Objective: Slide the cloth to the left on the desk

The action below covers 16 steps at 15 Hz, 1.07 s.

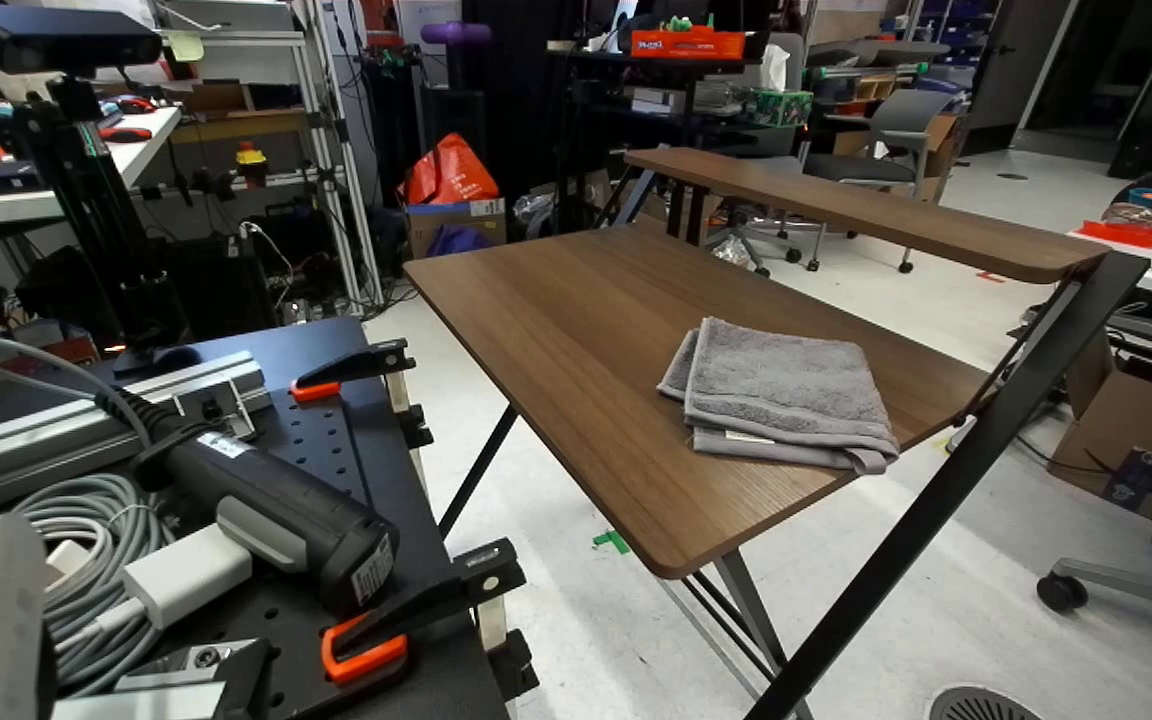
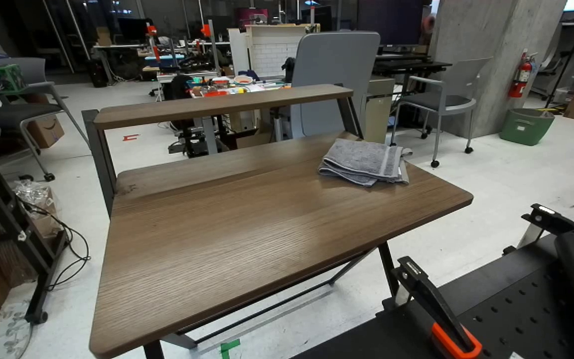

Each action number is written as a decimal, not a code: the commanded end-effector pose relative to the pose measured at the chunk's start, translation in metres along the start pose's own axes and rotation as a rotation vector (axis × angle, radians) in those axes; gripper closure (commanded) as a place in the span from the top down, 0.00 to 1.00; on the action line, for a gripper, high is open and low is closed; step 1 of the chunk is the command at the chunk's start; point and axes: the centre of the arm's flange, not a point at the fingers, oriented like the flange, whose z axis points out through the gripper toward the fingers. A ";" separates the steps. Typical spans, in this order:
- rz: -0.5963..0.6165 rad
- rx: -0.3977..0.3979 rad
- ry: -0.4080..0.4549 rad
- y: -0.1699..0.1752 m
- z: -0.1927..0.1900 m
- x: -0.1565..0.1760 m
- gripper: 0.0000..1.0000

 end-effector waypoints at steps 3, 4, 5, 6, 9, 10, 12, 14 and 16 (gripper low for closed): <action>0.150 -0.001 -0.060 -0.013 0.080 0.089 1.00; 0.169 -0.003 -0.068 -0.013 0.096 0.098 1.00; 0.187 -0.009 -0.078 -0.016 0.110 0.105 1.00; 0.204 -0.014 -0.101 -0.017 0.128 0.112 1.00; 0.254 -0.040 -0.148 -0.023 0.175 0.129 1.00; 0.277 -0.045 -0.150 -0.025 0.193 0.134 1.00; 0.326 -0.057 -0.148 -0.033 0.222 0.144 1.00; 0.372 -0.062 -0.139 -0.043 0.247 0.151 1.00; 0.414 -0.067 -0.128 -0.054 0.267 0.156 1.00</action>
